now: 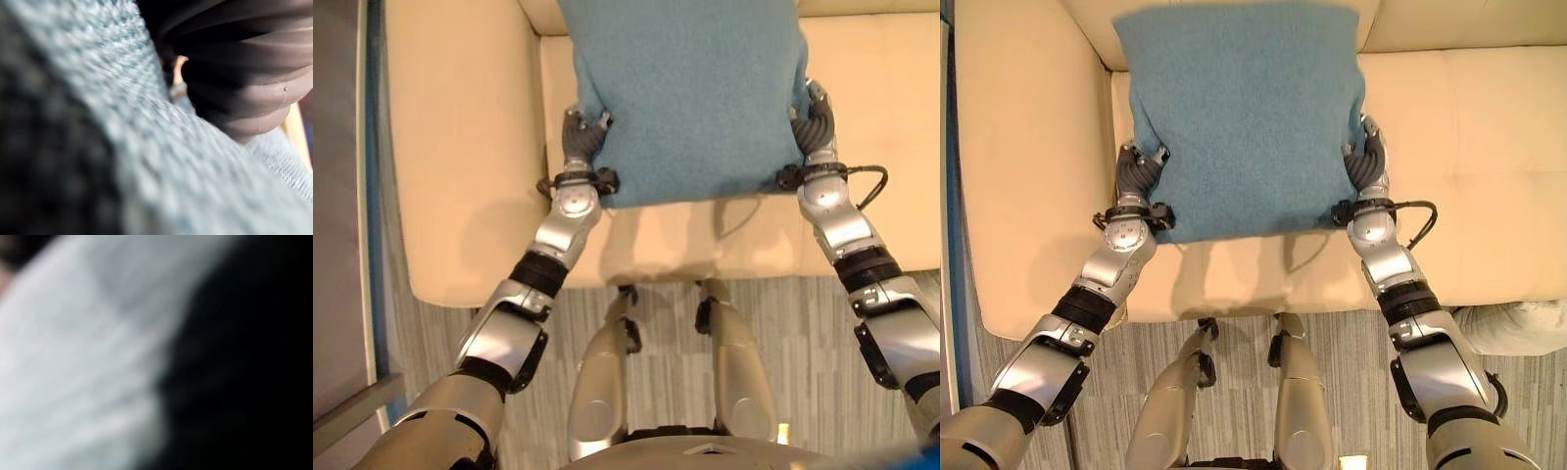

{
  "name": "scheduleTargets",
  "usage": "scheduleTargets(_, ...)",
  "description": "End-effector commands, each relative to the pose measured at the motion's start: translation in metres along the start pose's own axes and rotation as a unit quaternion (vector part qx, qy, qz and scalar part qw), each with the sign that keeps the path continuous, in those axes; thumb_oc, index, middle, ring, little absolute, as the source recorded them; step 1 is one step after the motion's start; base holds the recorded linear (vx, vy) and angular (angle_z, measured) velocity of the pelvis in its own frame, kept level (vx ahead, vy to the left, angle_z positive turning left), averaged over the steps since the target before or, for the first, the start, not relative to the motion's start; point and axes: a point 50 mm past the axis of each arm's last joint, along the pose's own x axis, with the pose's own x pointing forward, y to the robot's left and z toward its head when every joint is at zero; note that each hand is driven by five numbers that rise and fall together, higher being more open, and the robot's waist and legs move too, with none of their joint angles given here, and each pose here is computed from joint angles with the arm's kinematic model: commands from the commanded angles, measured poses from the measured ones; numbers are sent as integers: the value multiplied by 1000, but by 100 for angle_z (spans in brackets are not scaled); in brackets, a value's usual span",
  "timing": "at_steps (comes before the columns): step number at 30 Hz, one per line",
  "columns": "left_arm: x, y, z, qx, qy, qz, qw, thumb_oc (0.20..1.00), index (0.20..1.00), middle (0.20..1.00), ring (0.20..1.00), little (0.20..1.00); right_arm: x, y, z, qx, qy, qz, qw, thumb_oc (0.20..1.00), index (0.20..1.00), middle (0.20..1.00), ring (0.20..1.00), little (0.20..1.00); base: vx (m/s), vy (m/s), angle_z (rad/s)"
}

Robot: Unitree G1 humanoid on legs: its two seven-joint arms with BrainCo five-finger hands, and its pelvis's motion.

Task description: Pick up all the scattered cushions and arrange them neatly on the sofa.

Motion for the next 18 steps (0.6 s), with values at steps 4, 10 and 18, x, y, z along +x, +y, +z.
scheduleTargets(4, -4, -59, 101, -39, -244, -72, 966, 200, 200, 200, 200, 200, -1, 21, 111, 54, -267, -14, 962, 200, 200, 200, 200, 200, 24, 8, 3)
scheduleTargets(10, 10, -72, 132, 19, -298, -53, 953, 200, 200, 200, 200, 200, 12, 22, 149, 24, -329, -50, 943, 200, 200, 200, 200, 200, -3, -10, 2)
scheduleTargets(18, 51, -86, 178, 84, -278, -17, 957, 200, 200, 200, 200, 200, 62, 20, 172, -15, -256, -69, 964, 200, 200, 200, 200, 200, 27, -52, 10)
